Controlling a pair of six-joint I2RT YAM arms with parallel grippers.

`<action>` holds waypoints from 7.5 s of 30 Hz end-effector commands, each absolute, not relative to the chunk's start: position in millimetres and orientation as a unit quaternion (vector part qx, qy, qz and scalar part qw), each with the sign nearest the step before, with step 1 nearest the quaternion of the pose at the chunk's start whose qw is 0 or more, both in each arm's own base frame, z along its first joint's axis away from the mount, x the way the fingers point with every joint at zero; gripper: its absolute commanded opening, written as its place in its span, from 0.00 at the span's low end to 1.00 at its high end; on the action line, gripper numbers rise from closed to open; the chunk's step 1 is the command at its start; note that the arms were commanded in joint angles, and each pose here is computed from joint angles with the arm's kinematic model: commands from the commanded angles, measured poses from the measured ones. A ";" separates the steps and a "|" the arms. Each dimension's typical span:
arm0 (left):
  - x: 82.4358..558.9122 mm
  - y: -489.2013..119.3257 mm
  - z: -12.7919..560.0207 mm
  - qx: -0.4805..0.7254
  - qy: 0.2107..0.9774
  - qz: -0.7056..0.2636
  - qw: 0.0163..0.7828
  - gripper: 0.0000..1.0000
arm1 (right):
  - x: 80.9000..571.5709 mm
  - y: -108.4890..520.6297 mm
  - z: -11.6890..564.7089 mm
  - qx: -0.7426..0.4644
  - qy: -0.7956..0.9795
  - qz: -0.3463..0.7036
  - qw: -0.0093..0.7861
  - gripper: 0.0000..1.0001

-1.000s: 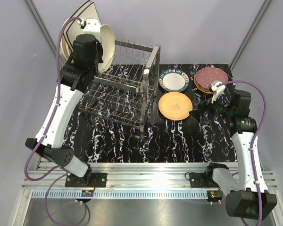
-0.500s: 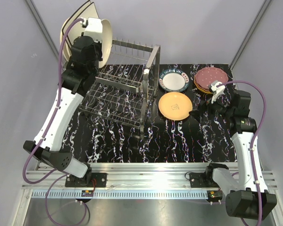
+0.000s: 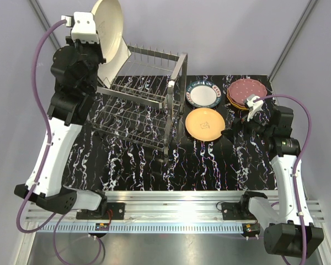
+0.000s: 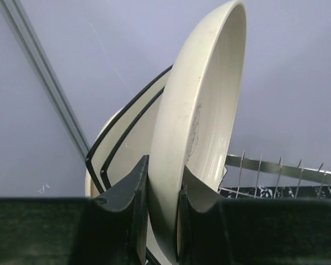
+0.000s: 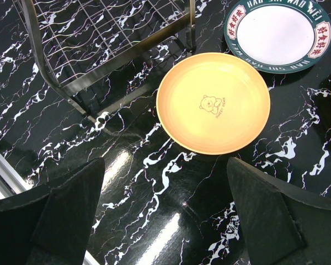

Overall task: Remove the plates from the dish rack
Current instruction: Grab a plate with the left arm, then pass the plate from the left arm to the right, then place the plate on the table

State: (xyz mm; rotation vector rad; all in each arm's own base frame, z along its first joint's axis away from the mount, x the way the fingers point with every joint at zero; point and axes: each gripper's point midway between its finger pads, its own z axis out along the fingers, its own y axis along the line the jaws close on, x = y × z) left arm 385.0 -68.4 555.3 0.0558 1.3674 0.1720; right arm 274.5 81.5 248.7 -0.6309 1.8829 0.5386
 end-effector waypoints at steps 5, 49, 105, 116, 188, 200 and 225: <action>338.0 -74.1 615.2 0.002 0.553 -0.027 0.833 0.00 | 281.5 79.5 253.3 -0.270 0.774 0.214 0.531 1.00; 175.5 -229.0 412.5 0.201 0.604 -0.584 0.504 0.00 | 231.6 97.9 295.1 -0.267 0.790 0.288 0.471 1.00; 240.9 -337.0 260.2 0.049 0.732 -0.496 0.465 0.00 | 256.7 170.2 236.1 -0.265 0.809 0.386 0.356 0.46; 230.5 -324.1 283.3 0.096 0.704 -0.490 0.505 0.63 | 255.4 153.2 245.1 -0.244 0.810 0.358 0.396 0.00; 213.0 -102.3 272.9 0.171 0.710 -0.059 0.681 0.99 | 408.3 59.8 148.9 -0.097 0.924 0.183 0.320 1.00; 219.3 -99.1 274.8 0.146 0.716 -0.061 0.680 0.99 | 329.7 92.2 216.9 -0.278 0.819 0.226 0.447 1.00; 220.5 -103.0 347.0 0.077 0.727 -0.116 0.672 0.99 | 284.5 88.8 232.9 -0.292 0.797 0.217 0.482 1.00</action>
